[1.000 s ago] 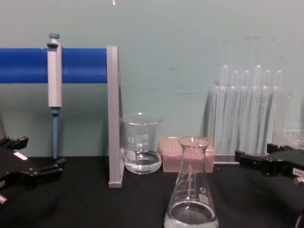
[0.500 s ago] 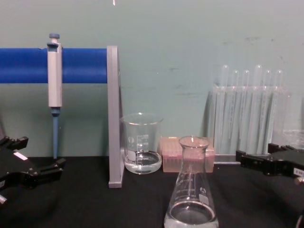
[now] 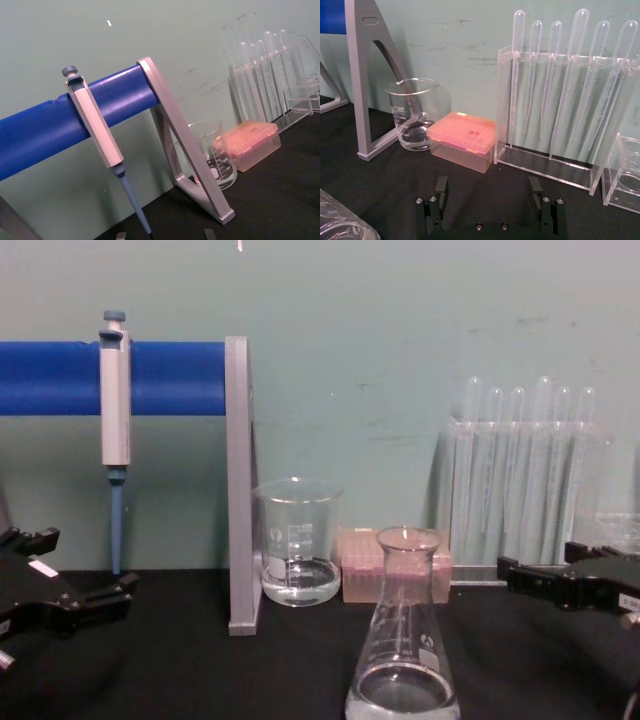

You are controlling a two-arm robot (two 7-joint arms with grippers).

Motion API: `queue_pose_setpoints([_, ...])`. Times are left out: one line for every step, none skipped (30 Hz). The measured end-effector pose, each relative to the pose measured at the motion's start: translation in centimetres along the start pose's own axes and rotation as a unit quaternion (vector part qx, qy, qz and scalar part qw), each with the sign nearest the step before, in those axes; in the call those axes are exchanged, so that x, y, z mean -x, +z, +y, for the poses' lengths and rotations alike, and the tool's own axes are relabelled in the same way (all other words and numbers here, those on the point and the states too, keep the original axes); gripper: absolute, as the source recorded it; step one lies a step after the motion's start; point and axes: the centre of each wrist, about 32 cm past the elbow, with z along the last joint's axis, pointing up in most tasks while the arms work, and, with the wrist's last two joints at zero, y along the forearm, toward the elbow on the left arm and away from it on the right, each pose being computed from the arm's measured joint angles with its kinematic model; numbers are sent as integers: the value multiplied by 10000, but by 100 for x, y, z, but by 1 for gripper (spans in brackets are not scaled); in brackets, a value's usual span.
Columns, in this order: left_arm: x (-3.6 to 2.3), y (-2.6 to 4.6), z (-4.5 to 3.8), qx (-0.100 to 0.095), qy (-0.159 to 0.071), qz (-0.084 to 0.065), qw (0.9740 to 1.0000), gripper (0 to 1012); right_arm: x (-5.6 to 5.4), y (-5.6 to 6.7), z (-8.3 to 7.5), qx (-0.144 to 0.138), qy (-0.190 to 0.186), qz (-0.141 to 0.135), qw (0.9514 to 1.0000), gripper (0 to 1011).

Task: Grasp the erlenmeyer flask with one hand, shake it three times, then place it back.

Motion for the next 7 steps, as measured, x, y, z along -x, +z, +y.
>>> queue_pose_setpoints([0,0,0,0,0,0,10000,1001,0,0,0,0,0,0,10000,1000])
queue_pose_setpoints([0,0,0,0,0,0,10000,1001,0,0,0,0,-1,1,10000,1000])
queue_pose_setpoints([0,0,0,0,0,0,10000,1001,0,0,0,0,-2,1,10000,1000])
queue_pose_setpoints([0,0,0,-1,0,0,10000,1001,0,0,0,-1,-2,1,10000,1000])
queue_pose_setpoints([0,0,0,0,0,0,10000,1001,0,0,0,-1,-2,2,10000,1000])
queue_pose_setpoints([0,0,0,0,0,0,10000,1001,0,0,0,-1,-2,2,10000,1000])
queue_pose_setpoints([0,0,0,0,0,0,10000,1001,0,0,0,-1,-2,1,10000,1000])
